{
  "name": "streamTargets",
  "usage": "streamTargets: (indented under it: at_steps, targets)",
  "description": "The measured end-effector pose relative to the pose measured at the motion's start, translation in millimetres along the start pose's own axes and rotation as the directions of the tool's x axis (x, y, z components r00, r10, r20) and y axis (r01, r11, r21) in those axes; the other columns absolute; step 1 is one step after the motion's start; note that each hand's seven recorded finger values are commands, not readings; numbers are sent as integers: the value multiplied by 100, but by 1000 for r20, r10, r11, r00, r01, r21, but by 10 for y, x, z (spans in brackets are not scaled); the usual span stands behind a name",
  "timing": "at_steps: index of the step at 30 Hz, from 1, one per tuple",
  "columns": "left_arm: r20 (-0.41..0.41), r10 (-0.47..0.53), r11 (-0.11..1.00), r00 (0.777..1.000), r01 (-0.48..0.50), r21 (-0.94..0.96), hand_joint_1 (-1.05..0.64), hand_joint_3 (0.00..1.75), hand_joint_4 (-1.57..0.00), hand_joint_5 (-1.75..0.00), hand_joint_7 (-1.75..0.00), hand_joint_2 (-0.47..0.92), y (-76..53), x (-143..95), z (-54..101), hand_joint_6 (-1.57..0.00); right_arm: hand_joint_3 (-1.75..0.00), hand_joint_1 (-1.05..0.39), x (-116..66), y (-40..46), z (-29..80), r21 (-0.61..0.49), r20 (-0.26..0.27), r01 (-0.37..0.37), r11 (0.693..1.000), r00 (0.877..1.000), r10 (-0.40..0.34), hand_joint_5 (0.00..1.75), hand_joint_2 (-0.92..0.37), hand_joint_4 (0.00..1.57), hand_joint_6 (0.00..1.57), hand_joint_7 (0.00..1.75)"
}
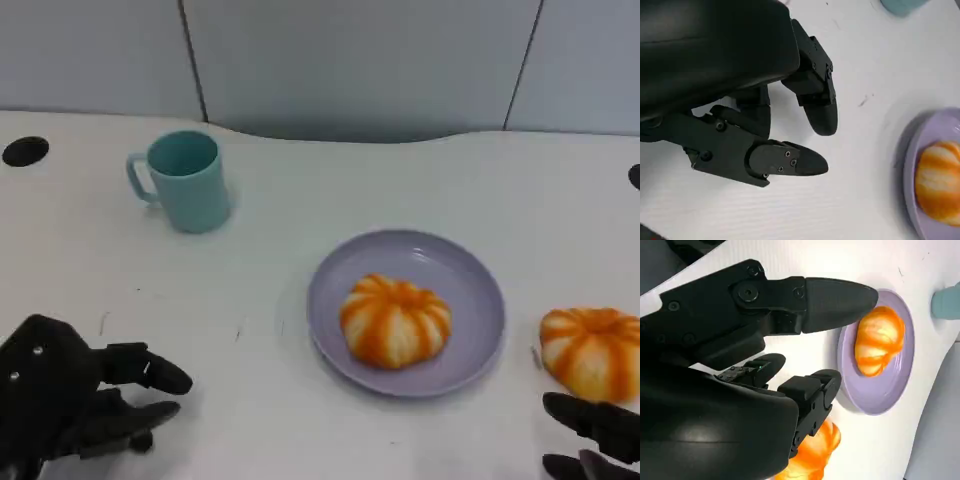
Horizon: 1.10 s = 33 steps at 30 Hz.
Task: Grasp the bread from the table and place it into the plate.
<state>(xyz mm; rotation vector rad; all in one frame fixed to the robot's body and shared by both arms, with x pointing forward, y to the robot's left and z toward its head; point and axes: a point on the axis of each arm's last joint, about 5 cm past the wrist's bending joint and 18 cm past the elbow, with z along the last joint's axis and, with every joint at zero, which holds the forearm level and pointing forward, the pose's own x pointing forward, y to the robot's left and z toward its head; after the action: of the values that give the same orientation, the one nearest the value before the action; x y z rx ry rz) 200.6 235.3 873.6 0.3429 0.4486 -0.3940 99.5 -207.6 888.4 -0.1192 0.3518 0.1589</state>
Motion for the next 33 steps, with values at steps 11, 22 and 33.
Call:
streamTargets:
  at_steps: [11,22,33]
  targets:
    - [-48,11,989,999,-4,151,-47,39,-53,-150,-84,92,20,45,82,-63,-49,-53,-18,-3,-11,-4,-4,-2,1000,1000,2,1,-92,64,50,0]
    - [-55,10,989,998,-2,148,-47,39,-55,-147,-80,92,12,44,84,-66,-49,-53,-33,-25,-10,-10,3,-7,1000,1000,7,1,-92,64,47,0]
    - [-25,31,996,999,-28,87,-46,40,-61,-138,-85,92,-84,51,95,-68,-50,-51,-51,-89,-6,-15,-14,10,1000,1000,-10,1,-92,64,48,1]
